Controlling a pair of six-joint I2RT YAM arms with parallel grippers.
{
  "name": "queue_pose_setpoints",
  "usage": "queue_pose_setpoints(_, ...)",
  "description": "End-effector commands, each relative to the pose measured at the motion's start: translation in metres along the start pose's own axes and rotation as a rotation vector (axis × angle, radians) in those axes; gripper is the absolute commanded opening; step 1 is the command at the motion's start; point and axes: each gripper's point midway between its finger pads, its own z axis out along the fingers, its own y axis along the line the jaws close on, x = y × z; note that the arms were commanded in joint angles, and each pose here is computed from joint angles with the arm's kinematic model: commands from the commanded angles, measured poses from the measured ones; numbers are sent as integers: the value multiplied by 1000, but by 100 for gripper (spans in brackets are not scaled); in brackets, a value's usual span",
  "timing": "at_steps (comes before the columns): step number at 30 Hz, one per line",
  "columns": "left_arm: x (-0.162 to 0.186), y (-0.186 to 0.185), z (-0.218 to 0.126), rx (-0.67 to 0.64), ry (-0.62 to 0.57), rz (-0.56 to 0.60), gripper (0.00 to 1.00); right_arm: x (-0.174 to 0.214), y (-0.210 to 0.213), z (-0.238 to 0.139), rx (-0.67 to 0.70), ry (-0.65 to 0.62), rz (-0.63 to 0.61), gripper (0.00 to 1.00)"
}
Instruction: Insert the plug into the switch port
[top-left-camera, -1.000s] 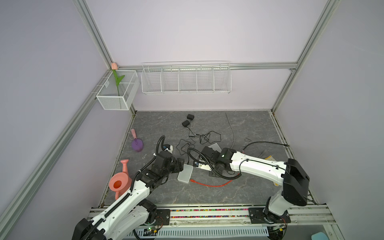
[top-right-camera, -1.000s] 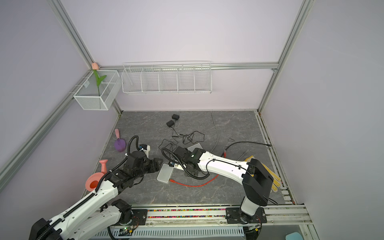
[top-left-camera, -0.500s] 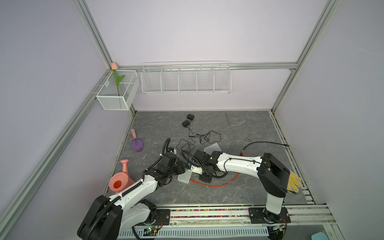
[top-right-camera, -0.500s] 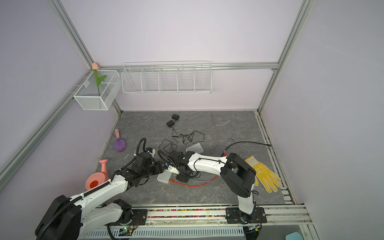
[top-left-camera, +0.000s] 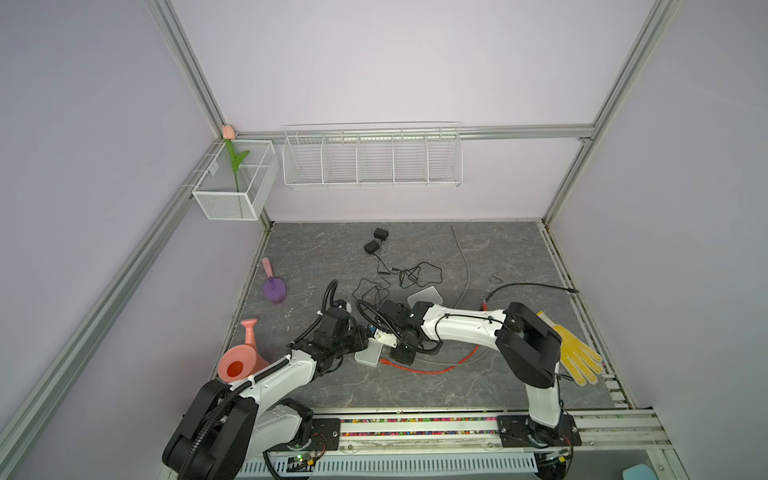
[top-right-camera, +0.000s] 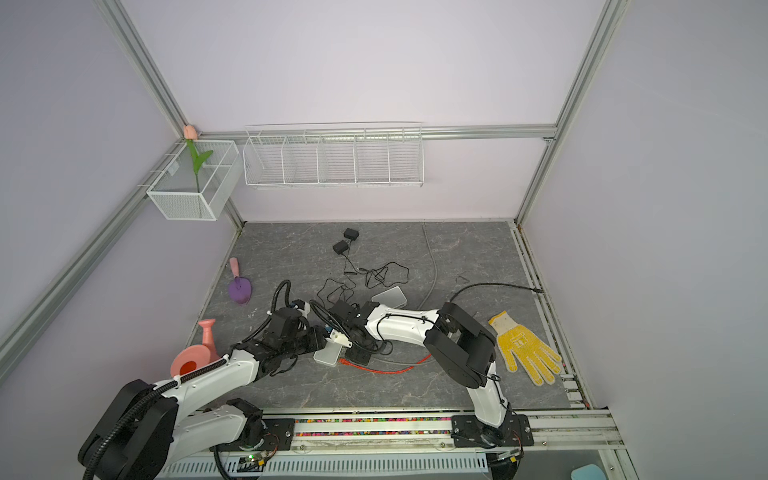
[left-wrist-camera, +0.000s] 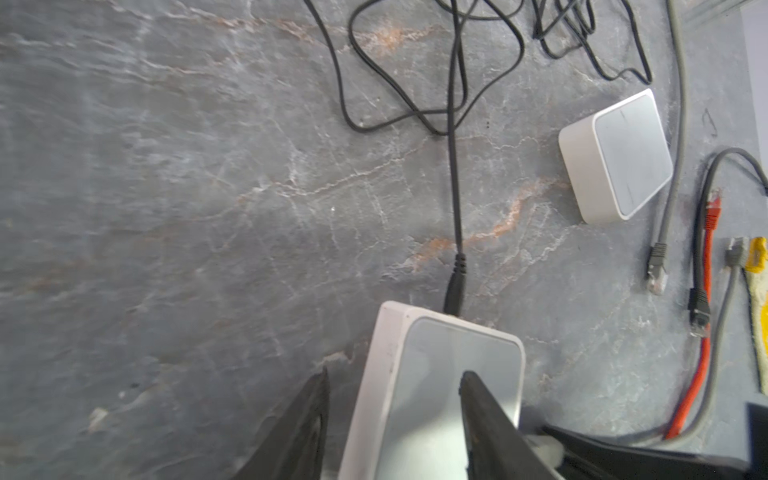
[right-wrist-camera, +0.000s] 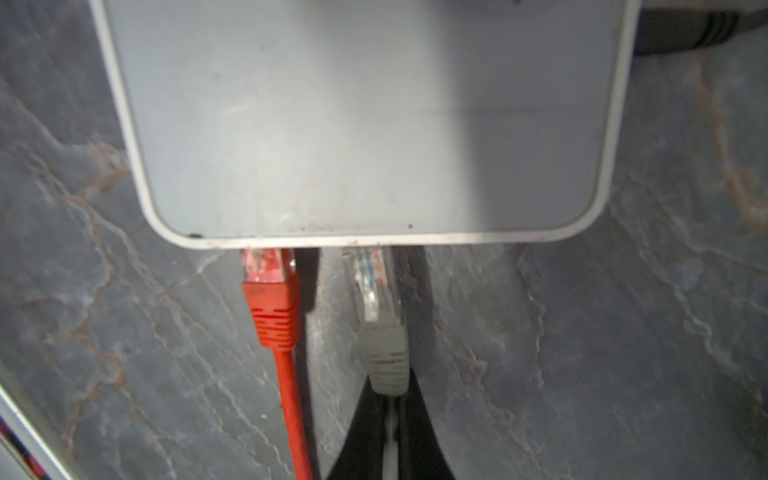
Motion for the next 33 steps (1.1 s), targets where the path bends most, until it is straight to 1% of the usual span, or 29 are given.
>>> queue_pose_setpoints(1,2,-4,1,37,-2,-19,49,-1,4,5,-17,24,13,7)
queue_pose_setpoints(8,10,-1,4,50,15,-28,47,-2,2,5,-9,31,21,7)
queue_pose_setpoints(18,19,-4,11,68,77,-22,44,-5,-5,5,23,54,51,7)
queue_pose_setpoints(33,16,-3,8,57,61,-19,42,-4,-14,-3,75,55,102,7)
